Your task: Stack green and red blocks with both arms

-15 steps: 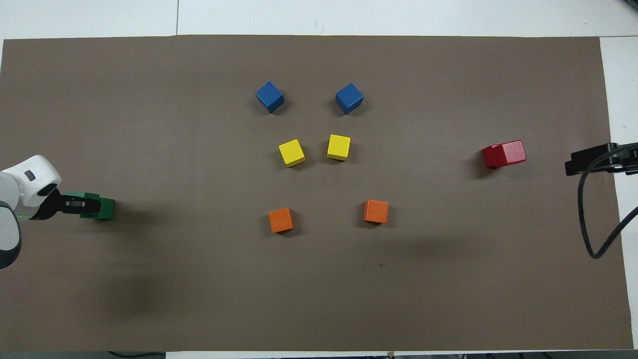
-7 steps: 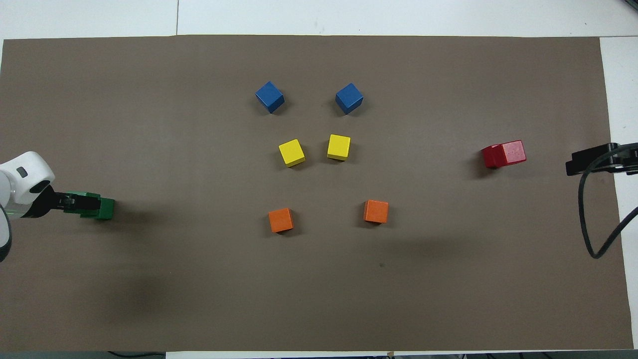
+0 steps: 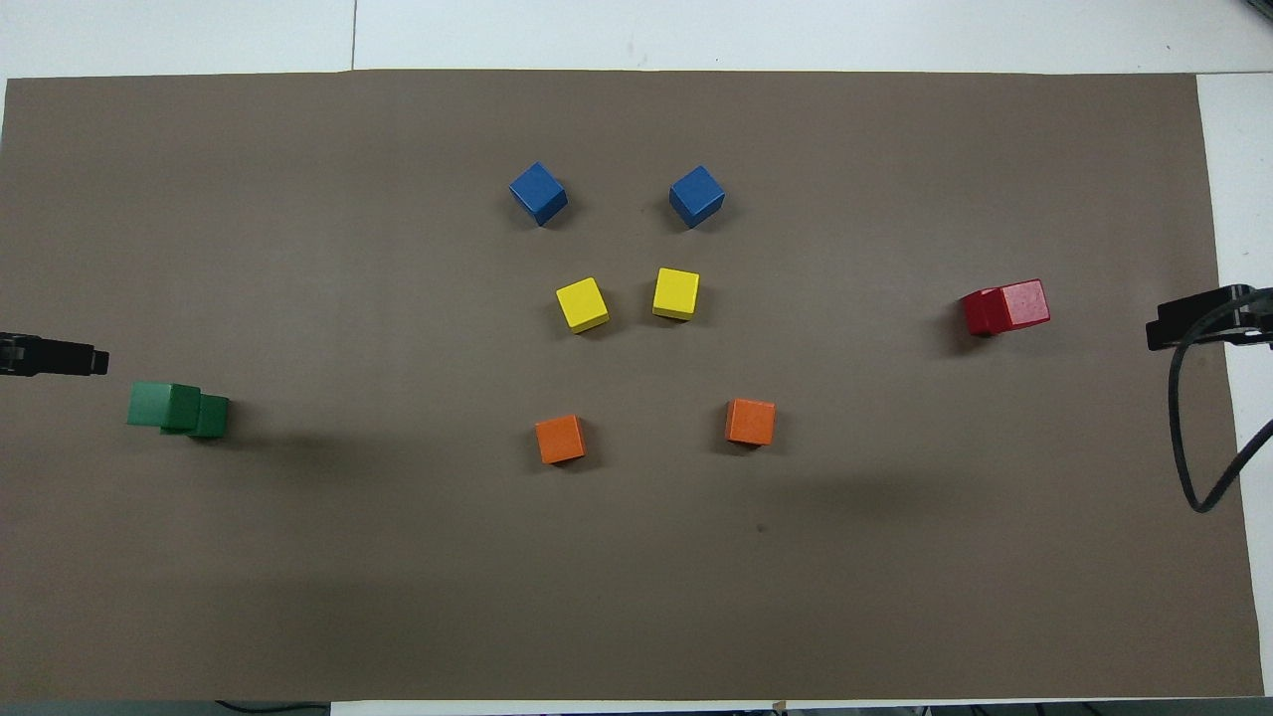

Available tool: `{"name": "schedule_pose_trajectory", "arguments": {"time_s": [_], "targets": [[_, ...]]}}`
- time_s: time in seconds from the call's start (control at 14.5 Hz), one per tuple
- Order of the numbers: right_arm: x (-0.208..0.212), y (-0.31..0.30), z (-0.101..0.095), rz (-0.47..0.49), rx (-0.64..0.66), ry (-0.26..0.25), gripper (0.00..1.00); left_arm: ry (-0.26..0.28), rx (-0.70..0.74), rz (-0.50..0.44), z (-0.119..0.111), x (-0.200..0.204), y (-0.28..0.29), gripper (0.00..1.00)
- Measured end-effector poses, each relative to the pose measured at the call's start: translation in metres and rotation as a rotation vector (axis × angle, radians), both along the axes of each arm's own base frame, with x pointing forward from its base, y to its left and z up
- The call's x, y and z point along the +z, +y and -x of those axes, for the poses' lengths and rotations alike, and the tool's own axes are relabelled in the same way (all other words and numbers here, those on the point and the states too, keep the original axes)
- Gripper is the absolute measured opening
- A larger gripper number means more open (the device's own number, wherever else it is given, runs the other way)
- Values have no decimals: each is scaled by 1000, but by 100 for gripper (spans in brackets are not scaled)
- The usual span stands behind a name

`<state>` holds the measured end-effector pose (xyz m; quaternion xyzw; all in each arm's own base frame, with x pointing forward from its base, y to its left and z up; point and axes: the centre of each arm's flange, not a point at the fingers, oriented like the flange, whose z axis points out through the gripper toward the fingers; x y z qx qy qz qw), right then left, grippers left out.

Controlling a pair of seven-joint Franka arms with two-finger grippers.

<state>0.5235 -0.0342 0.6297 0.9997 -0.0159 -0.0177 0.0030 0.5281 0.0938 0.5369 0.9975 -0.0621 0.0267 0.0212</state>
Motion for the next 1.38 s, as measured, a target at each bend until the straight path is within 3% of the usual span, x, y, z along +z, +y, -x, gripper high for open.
{"name": "schedule_pose_trajectory", "arguments": {"time_s": [0.28,0.69,1.38], "targets": [[0,0,0,0,0,0,100,-20,147,6,2,85,-37,100],[0,9,-1,1,16,0,100,91,152,5,3,127,-73,100],[0,15,-1,1,28,0,100,82,158,3,-5,95,-70,100]]}}
